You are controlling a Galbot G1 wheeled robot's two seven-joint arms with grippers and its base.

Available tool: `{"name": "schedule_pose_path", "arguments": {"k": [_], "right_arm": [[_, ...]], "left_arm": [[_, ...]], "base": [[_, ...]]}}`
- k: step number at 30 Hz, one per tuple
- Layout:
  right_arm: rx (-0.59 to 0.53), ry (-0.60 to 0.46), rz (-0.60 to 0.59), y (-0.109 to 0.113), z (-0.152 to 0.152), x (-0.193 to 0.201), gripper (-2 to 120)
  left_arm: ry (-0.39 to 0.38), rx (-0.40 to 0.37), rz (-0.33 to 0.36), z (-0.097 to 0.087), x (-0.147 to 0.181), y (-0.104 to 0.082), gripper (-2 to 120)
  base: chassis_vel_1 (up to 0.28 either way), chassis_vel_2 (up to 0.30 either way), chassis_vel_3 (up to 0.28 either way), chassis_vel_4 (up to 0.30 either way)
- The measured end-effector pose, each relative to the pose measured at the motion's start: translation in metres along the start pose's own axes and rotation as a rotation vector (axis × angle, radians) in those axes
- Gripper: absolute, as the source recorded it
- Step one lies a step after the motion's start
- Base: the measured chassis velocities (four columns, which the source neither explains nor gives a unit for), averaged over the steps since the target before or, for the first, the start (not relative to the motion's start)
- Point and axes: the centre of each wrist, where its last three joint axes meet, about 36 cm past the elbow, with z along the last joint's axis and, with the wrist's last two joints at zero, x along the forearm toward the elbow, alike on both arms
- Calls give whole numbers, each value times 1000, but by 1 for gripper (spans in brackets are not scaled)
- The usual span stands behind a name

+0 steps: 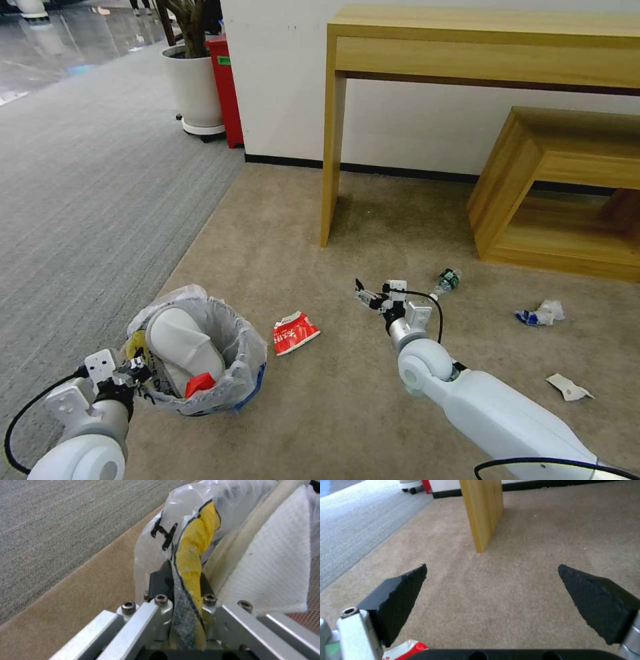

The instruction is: Pick up the trash bin and place the garbage on the floor into it.

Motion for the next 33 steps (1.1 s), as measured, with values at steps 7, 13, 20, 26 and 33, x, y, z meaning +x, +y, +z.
{"name": "schedule_pose_path", "arguments": {"k": [7,13,20,26,33], "right_arm": [[-3,18,-6,10,3,-4,100],[-42,103,-10,39,15,-4,100],[-115,272,-27,125,40,-18,100],[-141,342,-13,164,55,-29,100],[-135,390,29,178,75,-42,100]], "left_arm": [[0,-1,-1,0,0,0,3],[0,2,-1,0,0,0,3],[7,9,-6,4,-1,-1,3],[4,11,-6,5,-1,0,3],[0,10,-4,6,0,1,3]], "base": [[-56,52,60,-54],[-19,17,13,-26],[0,0,0,0],[0,0,0,0],[0,0,0,0]]}}
